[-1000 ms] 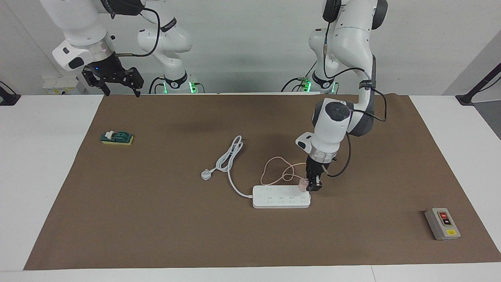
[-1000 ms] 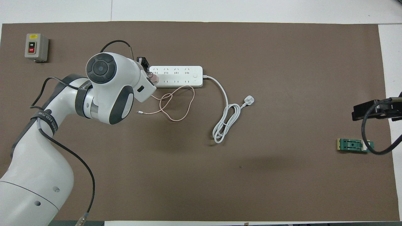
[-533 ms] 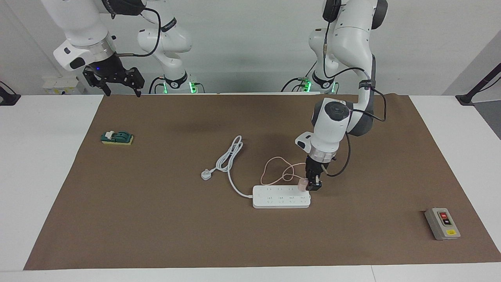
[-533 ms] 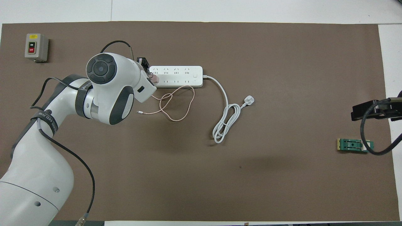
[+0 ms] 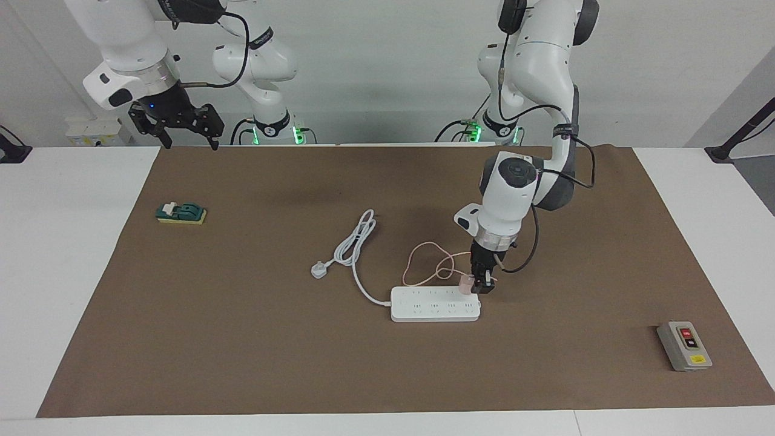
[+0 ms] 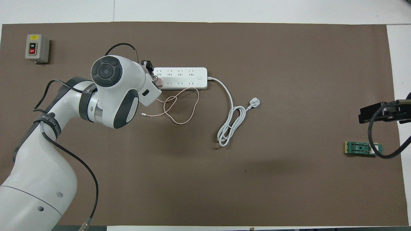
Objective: Plug charger into power strip
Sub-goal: 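Push the pink charger into the power strip socket with the left gripper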
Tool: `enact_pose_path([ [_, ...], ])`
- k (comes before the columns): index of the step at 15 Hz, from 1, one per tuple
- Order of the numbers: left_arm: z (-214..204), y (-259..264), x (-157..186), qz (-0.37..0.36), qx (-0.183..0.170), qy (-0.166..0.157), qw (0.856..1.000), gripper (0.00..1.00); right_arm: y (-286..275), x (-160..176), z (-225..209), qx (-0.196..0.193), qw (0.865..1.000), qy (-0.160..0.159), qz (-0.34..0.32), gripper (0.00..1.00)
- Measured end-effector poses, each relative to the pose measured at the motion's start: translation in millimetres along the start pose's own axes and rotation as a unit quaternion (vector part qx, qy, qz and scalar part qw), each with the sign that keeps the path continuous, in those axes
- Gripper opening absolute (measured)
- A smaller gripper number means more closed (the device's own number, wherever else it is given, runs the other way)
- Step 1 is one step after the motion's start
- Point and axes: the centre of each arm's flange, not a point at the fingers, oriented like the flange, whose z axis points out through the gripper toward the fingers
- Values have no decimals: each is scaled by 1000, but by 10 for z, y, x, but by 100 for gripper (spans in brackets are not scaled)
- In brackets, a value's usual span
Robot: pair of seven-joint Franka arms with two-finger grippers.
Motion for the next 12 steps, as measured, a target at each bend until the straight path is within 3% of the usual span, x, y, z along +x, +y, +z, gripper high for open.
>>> enact_pose_path([
  [12, 135, -270, 55, -1, -71, -20, 997, 33, 12, 0, 1, 0, 1000, 0, 1, 100],
])
